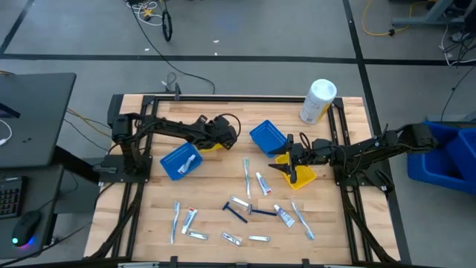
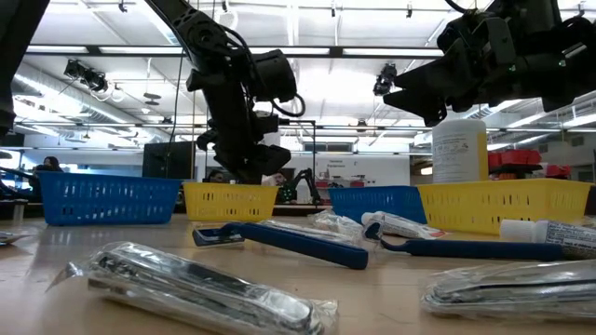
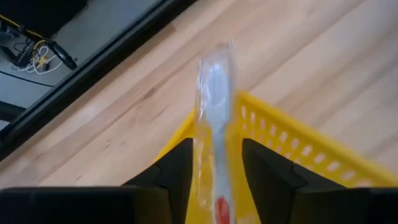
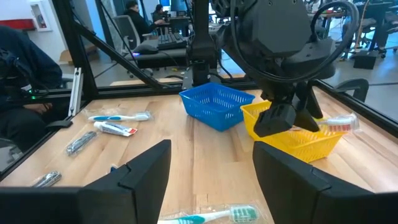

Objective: Pick & Place Travel size toiletries
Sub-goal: Put the razor into the right blue bin

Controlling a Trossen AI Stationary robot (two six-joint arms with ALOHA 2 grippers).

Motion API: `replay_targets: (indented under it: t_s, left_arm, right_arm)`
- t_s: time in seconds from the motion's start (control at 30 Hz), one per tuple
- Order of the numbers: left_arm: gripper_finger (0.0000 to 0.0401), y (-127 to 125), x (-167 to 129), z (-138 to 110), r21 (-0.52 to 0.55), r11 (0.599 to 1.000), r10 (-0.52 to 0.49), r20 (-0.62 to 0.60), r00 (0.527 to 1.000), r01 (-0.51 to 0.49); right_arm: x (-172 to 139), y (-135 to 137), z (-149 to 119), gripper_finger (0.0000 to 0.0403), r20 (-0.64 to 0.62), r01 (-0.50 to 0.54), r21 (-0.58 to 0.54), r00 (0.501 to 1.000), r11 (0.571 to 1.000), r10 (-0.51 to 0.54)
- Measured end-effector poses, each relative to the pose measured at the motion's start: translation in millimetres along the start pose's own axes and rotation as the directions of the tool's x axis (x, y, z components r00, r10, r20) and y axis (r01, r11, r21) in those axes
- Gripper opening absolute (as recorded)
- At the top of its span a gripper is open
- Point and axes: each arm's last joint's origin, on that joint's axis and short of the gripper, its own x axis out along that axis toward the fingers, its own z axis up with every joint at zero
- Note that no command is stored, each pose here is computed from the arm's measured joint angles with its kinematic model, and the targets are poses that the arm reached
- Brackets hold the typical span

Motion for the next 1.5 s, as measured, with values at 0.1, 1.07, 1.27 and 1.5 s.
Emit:
replay_targets:
  t_s: [0.1, 1.07, 1.27, 1.5]
  left_arm:
    - [0.0164, 3.1, -12.1, -2.7, -0.027, 1.0, -0.001, -0.025, 1.0, 0.001]
    - [0.0137, -33.0, -159.9, -39.9, 0.159, 0.902, -0.423, 0.139, 0.896, 0.401]
    - [0.0132, -40.1, -173.9, -52.2, 0.297, 0.833, -0.51, 0.087, 0.856, 0.467]
    - [0.0132, -39.3, -186.2, -64.0, 0.427, 0.757, -0.555, 0.02, 0.832, 0.495]
  right_arm:
    - [0.0, 0.0, 0.0, 0.0232, 0.0, 0.0, 0.0, 1.0, 1.0, 0.0]
    - [-0.1, -3.1, -4.0, 0.0266, -0.038, 0.101, 0.031, 0.994, 0.994, -0.1]
    - [-0.1, -3.0, -3.6, 0.0257, -0.034, 0.1, 0.012, 0.994, 0.995, -0.099]
    - [0.0, 3.0, -5.3, 0.0272, -0.05, 0.072, 0.025, 0.996, 0.997, -0.071]
